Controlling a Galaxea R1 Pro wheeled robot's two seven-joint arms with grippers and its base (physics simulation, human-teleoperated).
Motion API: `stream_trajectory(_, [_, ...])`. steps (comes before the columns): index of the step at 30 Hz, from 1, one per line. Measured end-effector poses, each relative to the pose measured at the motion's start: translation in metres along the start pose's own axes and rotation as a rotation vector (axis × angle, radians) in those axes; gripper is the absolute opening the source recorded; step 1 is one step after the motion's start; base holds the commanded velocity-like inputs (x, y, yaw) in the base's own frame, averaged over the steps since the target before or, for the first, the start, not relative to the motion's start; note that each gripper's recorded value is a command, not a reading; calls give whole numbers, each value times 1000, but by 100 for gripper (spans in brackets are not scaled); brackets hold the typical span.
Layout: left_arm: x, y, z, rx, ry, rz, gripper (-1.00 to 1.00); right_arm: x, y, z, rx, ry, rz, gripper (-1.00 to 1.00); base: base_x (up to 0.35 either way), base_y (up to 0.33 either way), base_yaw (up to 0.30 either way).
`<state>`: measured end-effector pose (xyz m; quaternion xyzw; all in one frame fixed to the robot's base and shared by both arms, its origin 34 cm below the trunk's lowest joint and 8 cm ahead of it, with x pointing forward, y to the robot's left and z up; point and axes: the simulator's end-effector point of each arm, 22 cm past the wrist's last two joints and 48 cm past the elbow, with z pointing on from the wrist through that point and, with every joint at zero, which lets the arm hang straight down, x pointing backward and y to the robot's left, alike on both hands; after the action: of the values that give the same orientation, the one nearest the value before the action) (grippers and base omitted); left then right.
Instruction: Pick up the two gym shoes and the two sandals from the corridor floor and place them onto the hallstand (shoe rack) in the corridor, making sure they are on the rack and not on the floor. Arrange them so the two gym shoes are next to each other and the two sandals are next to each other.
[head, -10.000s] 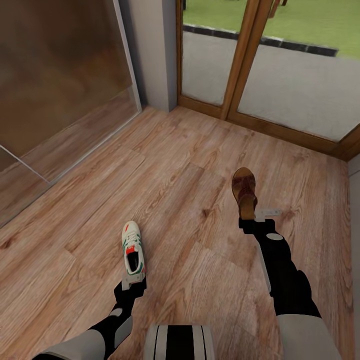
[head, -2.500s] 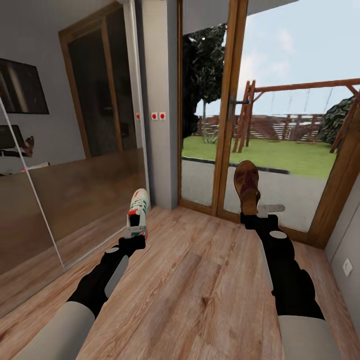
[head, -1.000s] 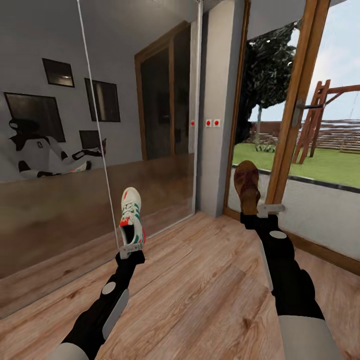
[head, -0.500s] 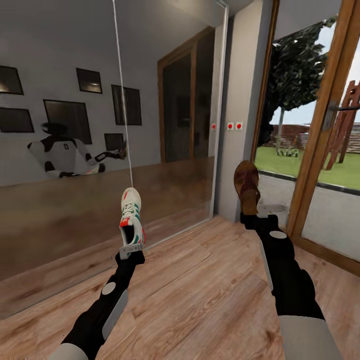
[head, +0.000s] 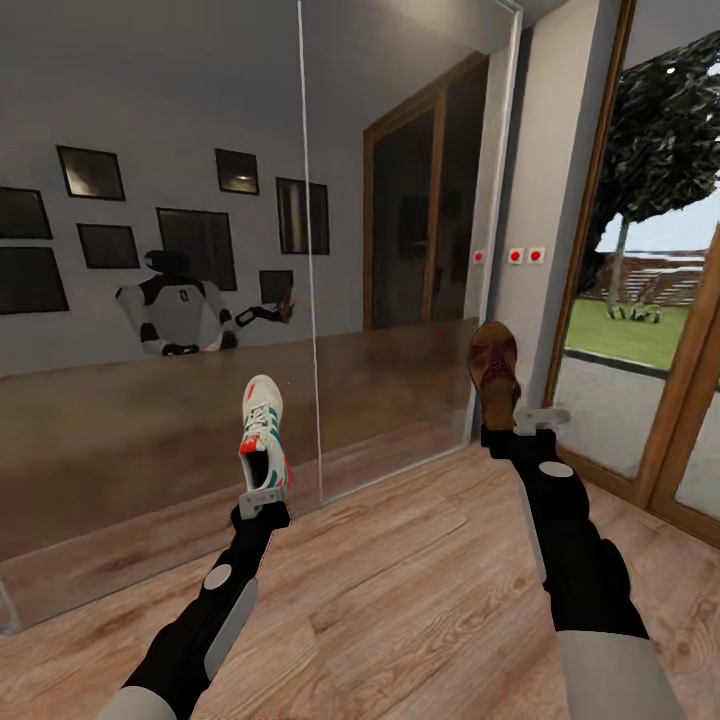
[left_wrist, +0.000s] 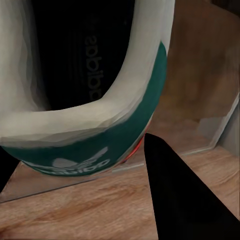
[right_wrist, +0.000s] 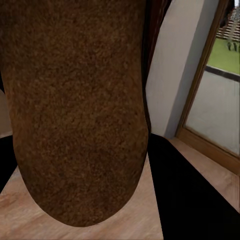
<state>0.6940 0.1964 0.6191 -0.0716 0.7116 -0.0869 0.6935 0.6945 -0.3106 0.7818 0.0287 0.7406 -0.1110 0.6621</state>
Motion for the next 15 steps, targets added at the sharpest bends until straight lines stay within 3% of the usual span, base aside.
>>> stream_trajectory(15, [0,0,0,1,0,-1,-100,0,0,0,0,0,0,-100,0,0,296])
